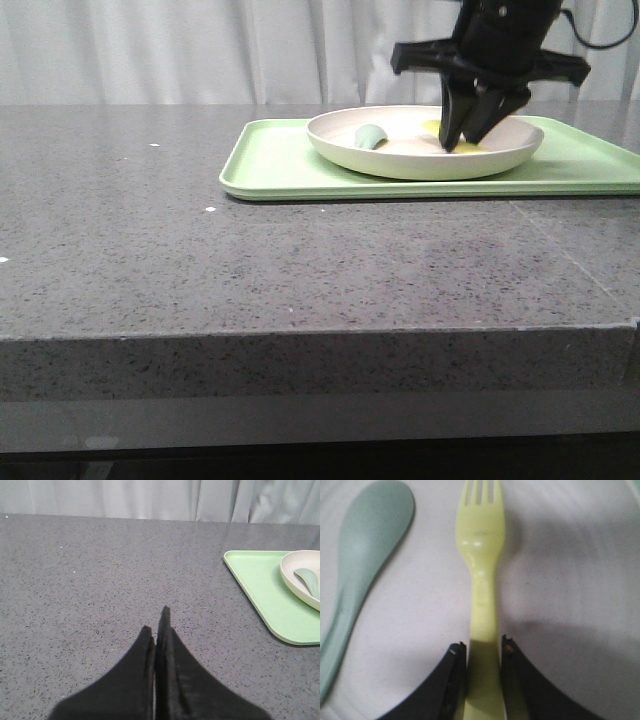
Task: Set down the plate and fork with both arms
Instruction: 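Lift the fork with the right gripper and lower it beside the plate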
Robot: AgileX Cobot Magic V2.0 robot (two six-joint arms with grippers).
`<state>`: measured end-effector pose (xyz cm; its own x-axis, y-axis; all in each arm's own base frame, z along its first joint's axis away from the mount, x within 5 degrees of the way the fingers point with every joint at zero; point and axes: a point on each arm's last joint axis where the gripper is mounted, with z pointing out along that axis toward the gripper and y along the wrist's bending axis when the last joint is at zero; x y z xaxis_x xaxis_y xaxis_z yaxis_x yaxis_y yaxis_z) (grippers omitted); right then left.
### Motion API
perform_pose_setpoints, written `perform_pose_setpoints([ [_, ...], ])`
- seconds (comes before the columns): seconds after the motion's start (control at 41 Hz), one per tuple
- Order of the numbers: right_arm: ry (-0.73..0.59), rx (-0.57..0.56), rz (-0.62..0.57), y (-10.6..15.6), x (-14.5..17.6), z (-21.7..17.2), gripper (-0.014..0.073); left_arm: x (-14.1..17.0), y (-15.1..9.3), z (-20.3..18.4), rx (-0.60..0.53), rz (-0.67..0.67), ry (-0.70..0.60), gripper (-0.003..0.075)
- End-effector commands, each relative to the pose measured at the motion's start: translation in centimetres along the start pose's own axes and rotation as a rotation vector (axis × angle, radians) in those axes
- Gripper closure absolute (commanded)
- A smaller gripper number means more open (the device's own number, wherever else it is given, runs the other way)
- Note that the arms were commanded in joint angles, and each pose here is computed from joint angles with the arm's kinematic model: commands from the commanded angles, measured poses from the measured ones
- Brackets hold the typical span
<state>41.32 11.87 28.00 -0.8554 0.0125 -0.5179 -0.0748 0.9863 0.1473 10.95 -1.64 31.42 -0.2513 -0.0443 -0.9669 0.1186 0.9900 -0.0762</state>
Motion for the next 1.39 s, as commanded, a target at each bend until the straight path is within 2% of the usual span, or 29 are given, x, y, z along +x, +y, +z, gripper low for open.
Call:
perform_pose_setpoints([
  [0.0,-0.183,-0.032,-0.011,0.4,-2.6,-6.1,0.054,-1.6,-0.3,-0.3,0.027,0.005,-0.102,0.0738],
  [0.22,-0.222,-0.026,-0.002,0.1,-3.9,-8.7,0.054,-1.6,-0.3,-0.3,0.027,0.005,-0.102,0.0738],
  [0.659,-0.204,0.106,0.097,-8.0,-4.8,-9.5,0.054,-1.6,-0.3,-0.3,0.027,0.005,-0.102,0.0738],
  [0.805,-0.198,0.127,0.105,-9.3,-4.8,-9.3,0.054,-1.6,-0.3,-0.3,0.027,0.005,-0.102,0.0738],
  [1.366,0.021,0.148,0.116,-10.6,-3.6,-2.0,0.0538,-1.6,-0.3,-0.3,0.027,0.005,-0.102,0.0738],
])
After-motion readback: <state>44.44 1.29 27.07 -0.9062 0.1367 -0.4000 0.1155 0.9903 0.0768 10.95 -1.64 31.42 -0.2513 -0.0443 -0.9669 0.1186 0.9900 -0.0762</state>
